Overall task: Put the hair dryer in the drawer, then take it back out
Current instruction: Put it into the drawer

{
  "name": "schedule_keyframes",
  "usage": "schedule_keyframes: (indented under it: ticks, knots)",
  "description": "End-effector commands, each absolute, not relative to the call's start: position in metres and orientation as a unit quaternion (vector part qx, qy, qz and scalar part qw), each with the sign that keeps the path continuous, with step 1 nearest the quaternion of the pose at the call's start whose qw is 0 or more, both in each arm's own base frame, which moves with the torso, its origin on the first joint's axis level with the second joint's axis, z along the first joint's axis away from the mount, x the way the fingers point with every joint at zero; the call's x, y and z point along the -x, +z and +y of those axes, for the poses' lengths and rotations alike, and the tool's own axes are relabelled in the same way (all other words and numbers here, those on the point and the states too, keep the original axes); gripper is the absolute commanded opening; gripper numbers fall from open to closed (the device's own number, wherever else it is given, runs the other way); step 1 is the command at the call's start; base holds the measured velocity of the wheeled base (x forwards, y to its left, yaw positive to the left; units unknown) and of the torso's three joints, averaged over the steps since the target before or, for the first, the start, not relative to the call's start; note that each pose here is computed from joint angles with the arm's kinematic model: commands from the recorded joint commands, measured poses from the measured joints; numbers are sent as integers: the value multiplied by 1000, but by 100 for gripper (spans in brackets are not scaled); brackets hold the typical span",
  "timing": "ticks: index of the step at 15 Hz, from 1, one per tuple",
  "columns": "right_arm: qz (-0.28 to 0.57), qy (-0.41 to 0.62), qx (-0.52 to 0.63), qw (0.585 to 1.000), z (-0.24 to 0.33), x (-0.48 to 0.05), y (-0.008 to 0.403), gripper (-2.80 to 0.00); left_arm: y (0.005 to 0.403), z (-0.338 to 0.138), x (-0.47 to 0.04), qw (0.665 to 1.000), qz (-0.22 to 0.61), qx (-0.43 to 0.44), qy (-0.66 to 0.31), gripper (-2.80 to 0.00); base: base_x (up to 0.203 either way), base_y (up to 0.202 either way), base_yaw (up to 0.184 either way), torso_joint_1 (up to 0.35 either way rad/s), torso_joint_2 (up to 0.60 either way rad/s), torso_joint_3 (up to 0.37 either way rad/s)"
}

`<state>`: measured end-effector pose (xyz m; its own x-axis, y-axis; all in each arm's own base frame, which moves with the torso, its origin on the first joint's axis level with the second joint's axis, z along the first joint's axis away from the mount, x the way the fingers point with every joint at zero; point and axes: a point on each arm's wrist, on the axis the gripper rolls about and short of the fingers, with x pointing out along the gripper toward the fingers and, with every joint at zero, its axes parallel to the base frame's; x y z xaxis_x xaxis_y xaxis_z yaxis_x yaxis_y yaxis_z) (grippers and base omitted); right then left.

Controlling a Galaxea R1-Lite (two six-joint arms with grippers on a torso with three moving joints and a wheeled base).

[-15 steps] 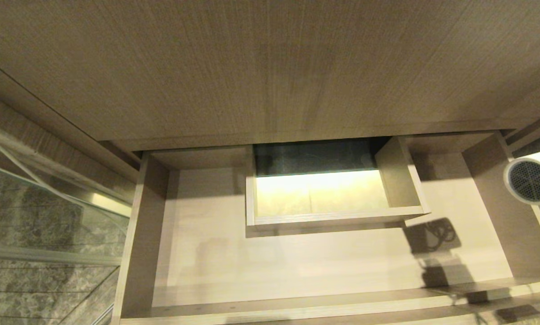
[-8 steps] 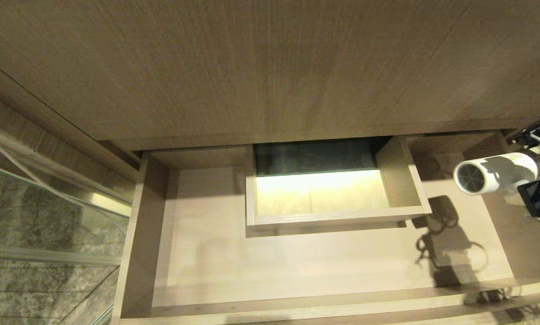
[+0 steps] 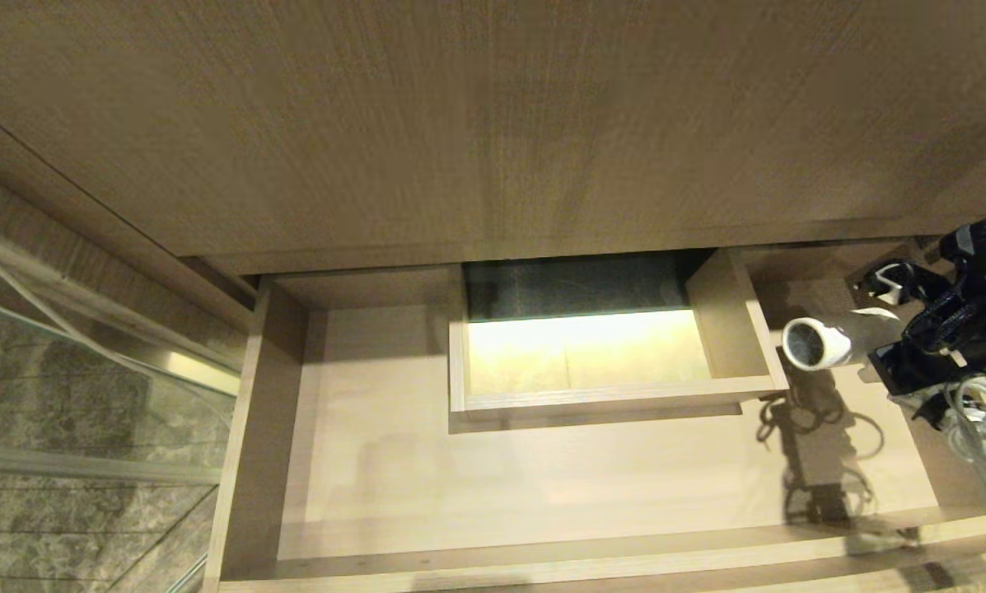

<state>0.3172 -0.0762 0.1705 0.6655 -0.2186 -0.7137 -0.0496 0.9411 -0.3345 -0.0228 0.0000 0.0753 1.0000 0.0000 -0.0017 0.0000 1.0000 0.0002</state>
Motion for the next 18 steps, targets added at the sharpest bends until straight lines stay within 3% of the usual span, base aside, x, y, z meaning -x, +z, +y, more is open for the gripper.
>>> schedule_keyframes:
  ticks: [1,10,18]
  knots:
    - [423,-42,164,890,-80,-332,149,-280,76,0,23,1000,0,0,0,-280,0,0,0,0,0,0]
    - [336,-55,215,915,-97,-403,111,-280,75,0,23,1000,1,0,0,-280,0,0,0,0,0,0]
    - [338,-55,227,912,-102,-407,103,-280,76,0,23,1000,0,0,0,-280,0,0,0,0,0,0]
